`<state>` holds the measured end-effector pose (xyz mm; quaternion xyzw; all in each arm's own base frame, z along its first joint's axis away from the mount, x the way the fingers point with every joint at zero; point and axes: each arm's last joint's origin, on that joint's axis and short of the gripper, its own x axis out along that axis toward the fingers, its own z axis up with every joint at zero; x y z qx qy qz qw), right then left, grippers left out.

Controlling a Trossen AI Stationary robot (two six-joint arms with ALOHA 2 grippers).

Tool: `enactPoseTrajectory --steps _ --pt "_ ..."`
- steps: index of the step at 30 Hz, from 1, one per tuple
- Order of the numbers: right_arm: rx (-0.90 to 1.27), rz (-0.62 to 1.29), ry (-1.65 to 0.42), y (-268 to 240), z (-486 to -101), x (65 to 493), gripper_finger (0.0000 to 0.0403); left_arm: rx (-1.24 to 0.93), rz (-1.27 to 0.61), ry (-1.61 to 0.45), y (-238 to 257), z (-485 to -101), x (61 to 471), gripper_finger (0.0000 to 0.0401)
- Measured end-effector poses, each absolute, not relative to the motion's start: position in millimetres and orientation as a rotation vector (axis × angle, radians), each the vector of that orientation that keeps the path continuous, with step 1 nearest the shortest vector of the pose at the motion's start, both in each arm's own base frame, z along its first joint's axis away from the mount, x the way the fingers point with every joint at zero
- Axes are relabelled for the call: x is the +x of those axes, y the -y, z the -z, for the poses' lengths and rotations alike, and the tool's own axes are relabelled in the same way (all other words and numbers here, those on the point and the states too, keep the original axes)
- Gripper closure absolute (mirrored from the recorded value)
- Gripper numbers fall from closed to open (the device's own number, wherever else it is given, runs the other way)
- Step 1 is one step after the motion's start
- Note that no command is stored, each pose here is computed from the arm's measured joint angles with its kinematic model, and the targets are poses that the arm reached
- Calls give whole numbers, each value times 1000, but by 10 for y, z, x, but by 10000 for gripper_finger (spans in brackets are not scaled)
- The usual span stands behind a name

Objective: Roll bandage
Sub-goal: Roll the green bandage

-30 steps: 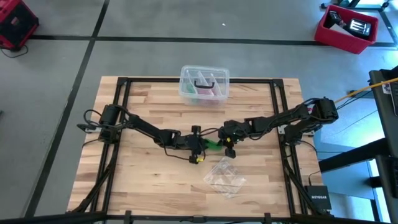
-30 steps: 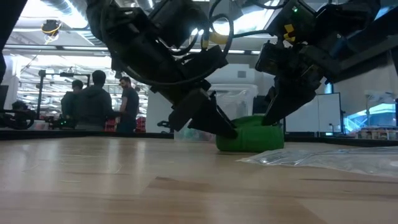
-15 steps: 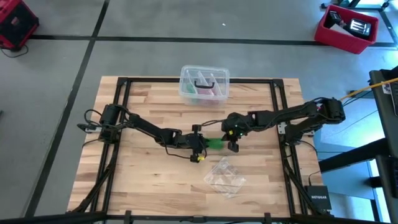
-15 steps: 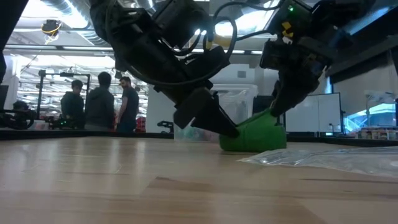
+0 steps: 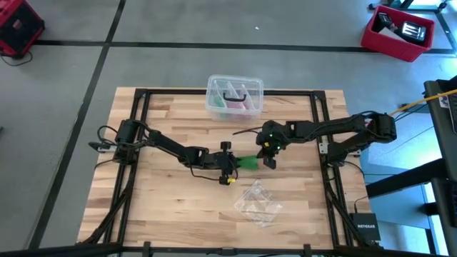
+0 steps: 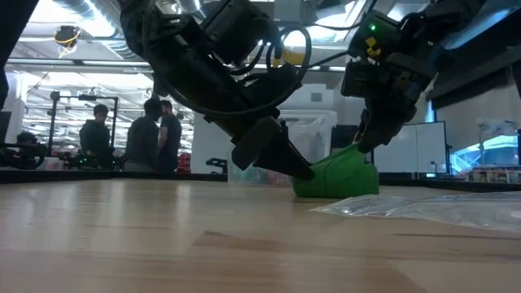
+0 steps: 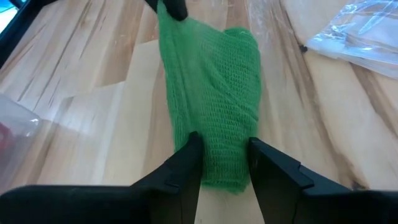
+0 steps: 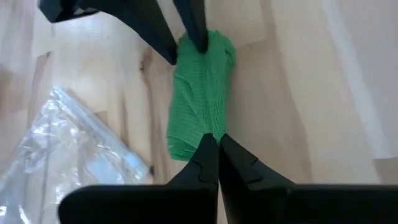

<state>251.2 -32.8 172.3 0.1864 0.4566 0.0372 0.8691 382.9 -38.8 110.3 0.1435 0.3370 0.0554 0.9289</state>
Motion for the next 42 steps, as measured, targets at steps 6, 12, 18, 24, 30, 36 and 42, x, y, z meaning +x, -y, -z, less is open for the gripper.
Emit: enactPoseTrajectory --steps 6,12,18,24,30,36,42 --pt "376 -49 -965 465 -1709 2469 402 294 -114 -691 387 -1103 3829 281" --pt "346 -66 -895 464 -1706 2559 392 295 -114 -699 384 -1088 3818 281" --pt "321 -10 -967 418 -1494 2643 373 279 -119 -689 379 -1092 3824 281" --pt "309 26 -985 414 -1452 2653 321 257 -124 -683 380 -1095 3827 281" --pt "289 22 -1062 467 -1703 2535 242 253 -127 -677 373 -1099 3831 281" --pt "282 -34 -1046 405 -1865 2440 211 241 -131 -674 374 -1102 3833 281" --pt "250 -127 -940 107 -1777 2452 210 226 -136 -670 378 -1105 3835 281"
